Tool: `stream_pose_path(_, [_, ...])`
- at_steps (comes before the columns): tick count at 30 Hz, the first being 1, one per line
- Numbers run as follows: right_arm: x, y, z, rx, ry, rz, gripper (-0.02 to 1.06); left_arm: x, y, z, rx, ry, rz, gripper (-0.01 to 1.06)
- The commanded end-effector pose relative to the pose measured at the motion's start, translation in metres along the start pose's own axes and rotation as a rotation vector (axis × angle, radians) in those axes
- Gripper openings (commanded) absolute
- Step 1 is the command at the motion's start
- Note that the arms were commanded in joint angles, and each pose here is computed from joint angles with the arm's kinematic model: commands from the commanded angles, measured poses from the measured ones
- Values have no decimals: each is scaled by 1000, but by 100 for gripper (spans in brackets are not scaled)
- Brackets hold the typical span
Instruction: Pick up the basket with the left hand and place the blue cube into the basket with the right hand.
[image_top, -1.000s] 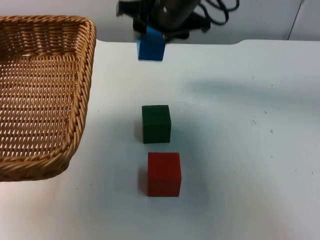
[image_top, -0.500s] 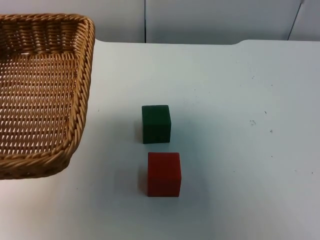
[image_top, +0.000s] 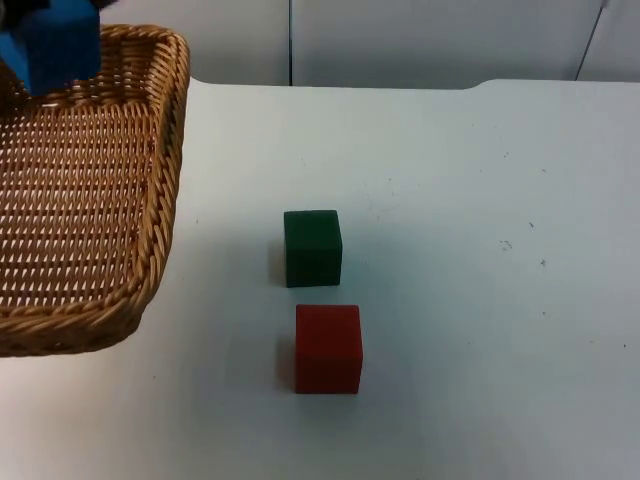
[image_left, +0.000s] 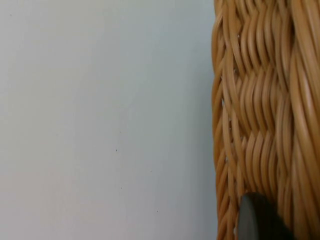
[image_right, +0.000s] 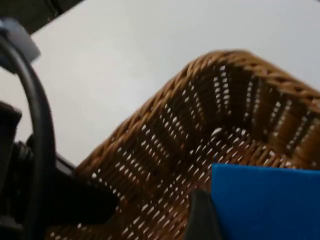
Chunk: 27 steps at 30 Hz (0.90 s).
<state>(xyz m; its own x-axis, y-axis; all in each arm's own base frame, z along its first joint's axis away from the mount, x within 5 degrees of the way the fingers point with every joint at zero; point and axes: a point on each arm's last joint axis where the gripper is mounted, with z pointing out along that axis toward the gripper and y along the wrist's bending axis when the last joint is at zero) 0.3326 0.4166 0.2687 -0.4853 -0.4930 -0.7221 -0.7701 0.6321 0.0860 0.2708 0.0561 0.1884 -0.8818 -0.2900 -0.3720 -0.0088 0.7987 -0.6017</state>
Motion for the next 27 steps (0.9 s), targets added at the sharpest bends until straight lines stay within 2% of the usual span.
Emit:
stream_pose_path(1, [5, 6, 6, -9, 20, -20, 0, -2, -5, 0, 32, -13, -10, 0])
stream_pose_path(5, [20, 6, 24, -10, 96, -21, 0, -2, -5, 0, 38, -11, -4, 0])
stream_pose_path(16, [31, 5, 38, -8, 139, -19, 2, -2, -6, 0, 50, -13, -6, 0])
stream_pose_path(19, [34, 4, 42, -7, 148, -19, 16, -2, -6, 0, 52, -16, -4, 0])
stream_pose_path(20, [34, 4, 42, -7, 148, -19, 16, -2, -6, 0, 52, -16, -4, 0])
stream_pose_path(24, [35, 4, 43, -7, 150, -21, 49, -3, -6, 0, 51, -22, -5, 0])
stream_pose_path(25, [35, 4, 43, -7, 150, -21, 49, -3, -6, 0, 51, -22, -5, 0])
stream_pose_path(26, [34, 4, 42, -8, 149, -26, 60, -3, -6, 0, 45, -25, -5, 0])
stream_pose_path(27, [34, 4, 42, -8, 153, -39, 65, -3, -6, 0, 42, -29, -7, 0])
